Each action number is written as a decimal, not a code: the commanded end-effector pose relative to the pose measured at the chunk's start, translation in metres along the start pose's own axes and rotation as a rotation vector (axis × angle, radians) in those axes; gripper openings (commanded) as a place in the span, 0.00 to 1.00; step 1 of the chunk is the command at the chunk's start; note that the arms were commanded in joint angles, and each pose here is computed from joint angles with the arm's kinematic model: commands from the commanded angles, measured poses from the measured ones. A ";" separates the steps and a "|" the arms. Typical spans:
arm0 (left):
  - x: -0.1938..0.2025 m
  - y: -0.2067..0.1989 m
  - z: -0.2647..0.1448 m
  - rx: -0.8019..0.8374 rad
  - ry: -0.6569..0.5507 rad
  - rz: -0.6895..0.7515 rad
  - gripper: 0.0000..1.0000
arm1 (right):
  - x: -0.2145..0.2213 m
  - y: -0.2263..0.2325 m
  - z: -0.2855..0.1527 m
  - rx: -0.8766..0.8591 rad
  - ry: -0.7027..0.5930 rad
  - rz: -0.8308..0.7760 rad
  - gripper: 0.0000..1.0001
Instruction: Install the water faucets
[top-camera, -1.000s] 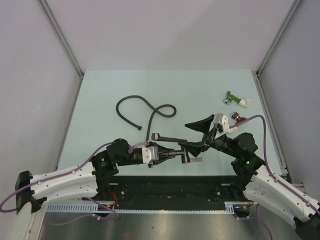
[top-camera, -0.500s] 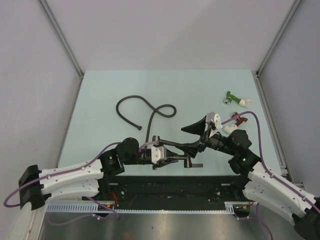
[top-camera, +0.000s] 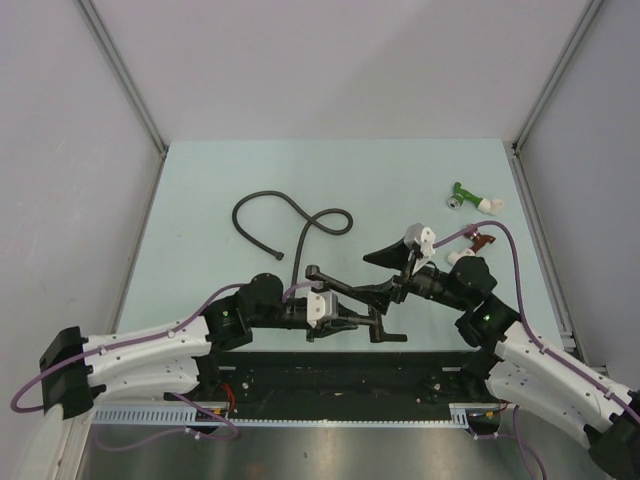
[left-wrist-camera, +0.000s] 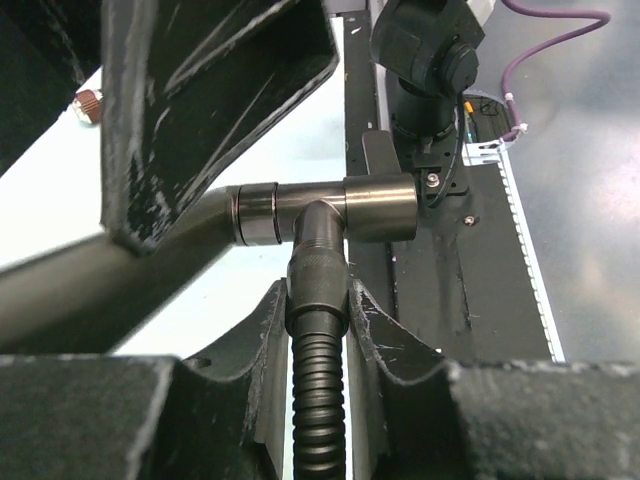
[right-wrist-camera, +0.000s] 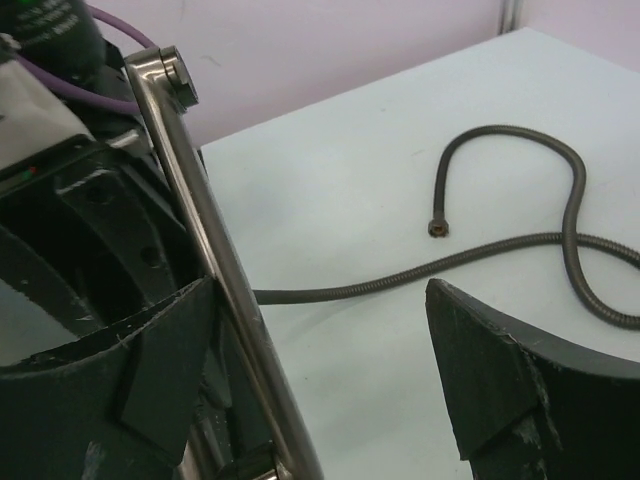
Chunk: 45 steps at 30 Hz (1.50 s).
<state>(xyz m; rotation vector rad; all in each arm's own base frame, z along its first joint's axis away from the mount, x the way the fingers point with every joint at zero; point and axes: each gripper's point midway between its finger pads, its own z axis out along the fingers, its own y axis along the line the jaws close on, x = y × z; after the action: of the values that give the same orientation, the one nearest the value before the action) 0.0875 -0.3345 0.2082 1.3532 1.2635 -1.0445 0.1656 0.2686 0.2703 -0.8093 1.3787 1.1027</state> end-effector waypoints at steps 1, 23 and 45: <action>-0.083 -0.022 -0.010 0.125 -0.246 0.120 0.00 | 0.001 -0.044 -0.004 0.232 0.026 -0.009 0.88; -0.115 -0.019 -0.049 0.023 -0.380 0.191 0.00 | -0.006 -0.029 -0.037 0.064 0.050 -0.104 0.91; -0.183 0.018 -0.065 -0.181 -0.581 0.106 0.00 | -0.002 0.047 -0.002 -0.321 -0.250 -0.309 0.93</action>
<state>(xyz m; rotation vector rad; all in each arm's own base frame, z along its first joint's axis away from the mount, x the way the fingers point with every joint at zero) 0.0911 -0.3058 0.3184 1.0456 1.0132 -1.0497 0.1176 0.2735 0.2447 -1.0872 1.0400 1.2271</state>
